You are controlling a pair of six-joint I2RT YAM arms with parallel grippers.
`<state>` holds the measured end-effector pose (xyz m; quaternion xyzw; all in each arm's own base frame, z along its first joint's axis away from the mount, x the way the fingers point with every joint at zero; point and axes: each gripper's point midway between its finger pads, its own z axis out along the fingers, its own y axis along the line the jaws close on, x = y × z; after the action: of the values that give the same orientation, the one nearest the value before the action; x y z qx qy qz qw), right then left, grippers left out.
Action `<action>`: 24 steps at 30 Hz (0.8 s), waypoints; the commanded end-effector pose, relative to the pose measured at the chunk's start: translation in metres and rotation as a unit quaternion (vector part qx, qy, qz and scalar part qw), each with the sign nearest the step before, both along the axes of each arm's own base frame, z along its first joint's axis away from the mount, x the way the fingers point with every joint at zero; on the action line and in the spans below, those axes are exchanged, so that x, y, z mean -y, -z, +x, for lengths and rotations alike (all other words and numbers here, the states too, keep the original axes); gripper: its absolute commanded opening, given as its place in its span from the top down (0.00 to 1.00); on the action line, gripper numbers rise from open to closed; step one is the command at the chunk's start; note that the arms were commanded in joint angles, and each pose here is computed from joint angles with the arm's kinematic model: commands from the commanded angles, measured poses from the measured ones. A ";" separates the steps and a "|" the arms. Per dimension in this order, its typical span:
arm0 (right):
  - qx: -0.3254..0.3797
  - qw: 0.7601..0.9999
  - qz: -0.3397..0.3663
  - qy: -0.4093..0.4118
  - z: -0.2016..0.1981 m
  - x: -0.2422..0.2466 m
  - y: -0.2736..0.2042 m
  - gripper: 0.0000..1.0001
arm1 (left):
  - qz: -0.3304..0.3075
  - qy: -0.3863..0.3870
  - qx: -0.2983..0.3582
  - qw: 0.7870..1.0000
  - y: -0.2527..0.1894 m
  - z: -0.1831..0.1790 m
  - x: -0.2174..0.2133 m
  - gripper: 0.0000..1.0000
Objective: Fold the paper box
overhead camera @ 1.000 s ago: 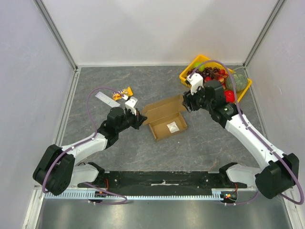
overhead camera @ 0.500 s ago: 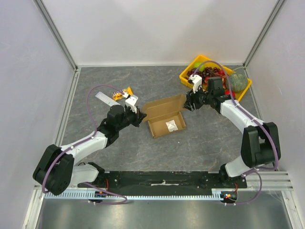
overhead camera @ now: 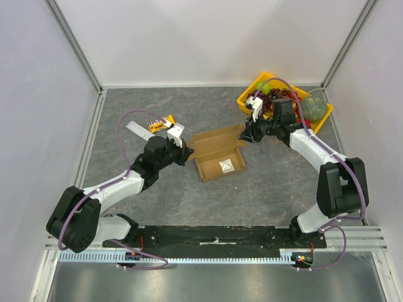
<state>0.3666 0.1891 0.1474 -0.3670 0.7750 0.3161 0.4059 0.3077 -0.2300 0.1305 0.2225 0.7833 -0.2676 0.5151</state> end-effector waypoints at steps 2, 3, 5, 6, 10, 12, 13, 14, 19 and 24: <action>0.018 1.000 -0.001 0.007 0.009 0.001 -0.008 0.65 | -0.001 -0.013 0.037 0.999 -0.022 0.016 0.001 0.98; 0.015 1.000 0.000 0.006 0.009 0.000 -0.006 0.64 | -0.002 -0.013 0.039 0.999 -0.023 0.017 0.001 0.98; 0.013 1.000 0.001 0.005 0.011 -0.001 -0.006 0.65 | -0.001 -0.014 0.039 0.999 -0.023 0.018 0.001 0.98; 0.010 1.000 0.001 0.004 0.012 -0.002 -0.003 0.65 | -0.001 -0.014 0.039 0.999 -0.022 0.018 0.001 0.98; 0.007 1.000 -0.009 0.013 0.018 0.001 0.004 0.64 | 0.000 -0.013 0.040 0.999 -0.021 0.019 0.001 0.98; 0.006 1.000 -0.013 0.017 0.021 0.002 0.007 0.65 | 0.000 -0.011 0.039 0.999 -0.020 0.018 0.002 0.98; 0.004 1.000 -0.012 0.016 0.021 0.002 0.009 0.66 | 0.001 -0.012 0.039 0.999 -0.020 0.019 0.002 0.98; 0.001 1.000 -0.010 0.014 0.021 0.000 0.010 0.68 | 0.001 -0.013 0.037 0.999 -0.018 0.019 0.002 0.98; -0.003 1.000 -0.003 0.009 0.019 -0.002 0.011 0.79 | 0.001 -0.010 0.037 0.999 -0.019 0.019 0.003 0.98; -0.004 1.000 0.009 0.008 0.019 -0.005 0.006 0.92 | -0.002 -0.025 0.036 0.999 -0.021 0.023 0.001 0.98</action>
<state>0.3717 0.1869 0.1171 -0.3494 0.7992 0.3144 0.3747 0.3139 -0.2284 0.1249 0.2156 0.7909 -0.2557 0.5124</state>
